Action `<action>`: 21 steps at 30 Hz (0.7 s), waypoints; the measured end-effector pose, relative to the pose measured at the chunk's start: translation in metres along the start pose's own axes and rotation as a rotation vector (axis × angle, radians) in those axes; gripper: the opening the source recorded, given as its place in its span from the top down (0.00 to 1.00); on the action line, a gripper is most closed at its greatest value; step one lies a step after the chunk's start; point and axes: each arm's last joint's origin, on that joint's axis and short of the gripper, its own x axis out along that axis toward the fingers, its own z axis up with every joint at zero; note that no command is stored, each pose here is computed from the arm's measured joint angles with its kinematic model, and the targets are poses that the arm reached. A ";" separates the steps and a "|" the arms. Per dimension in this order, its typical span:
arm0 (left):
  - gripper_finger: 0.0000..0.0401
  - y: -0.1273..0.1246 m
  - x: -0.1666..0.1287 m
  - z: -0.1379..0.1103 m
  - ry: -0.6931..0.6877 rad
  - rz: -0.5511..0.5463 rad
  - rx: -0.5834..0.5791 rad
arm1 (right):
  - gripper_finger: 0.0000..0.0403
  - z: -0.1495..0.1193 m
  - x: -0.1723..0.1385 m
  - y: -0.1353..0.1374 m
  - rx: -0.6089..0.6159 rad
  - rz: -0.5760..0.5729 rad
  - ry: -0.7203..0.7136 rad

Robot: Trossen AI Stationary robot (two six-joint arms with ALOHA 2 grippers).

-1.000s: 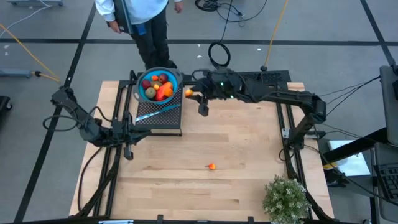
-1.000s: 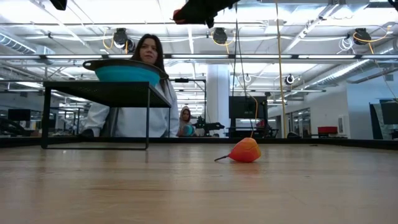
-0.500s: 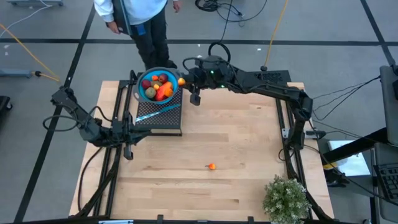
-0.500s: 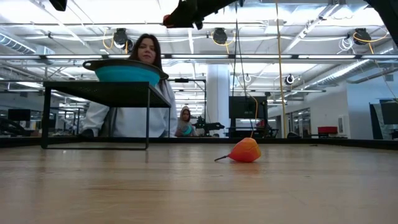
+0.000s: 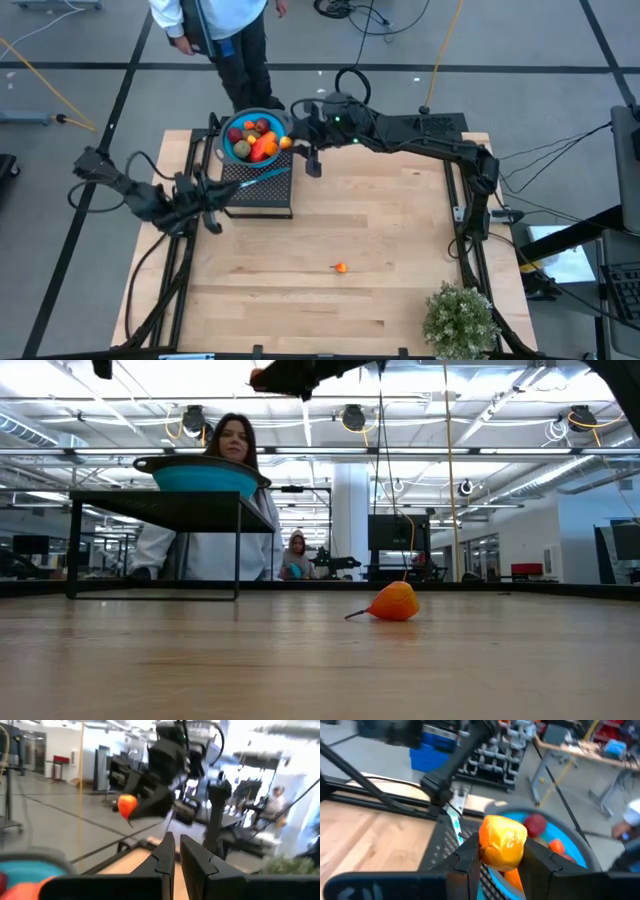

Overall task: Pick & Place Fruit
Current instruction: Put the yellow pear into the blue strainer bowl on the shelf

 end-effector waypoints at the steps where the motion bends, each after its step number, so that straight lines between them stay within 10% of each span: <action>1: 0.93 0.001 0.002 0.002 -0.016 -0.015 -0.013 | 0.76 0.002 0.001 0.004 -0.015 0.007 -0.011; 21: 0.49 -0.001 0.042 0.011 0.030 -0.074 -0.240 | 0.76 0.030 0.014 0.071 -0.296 0.058 -0.116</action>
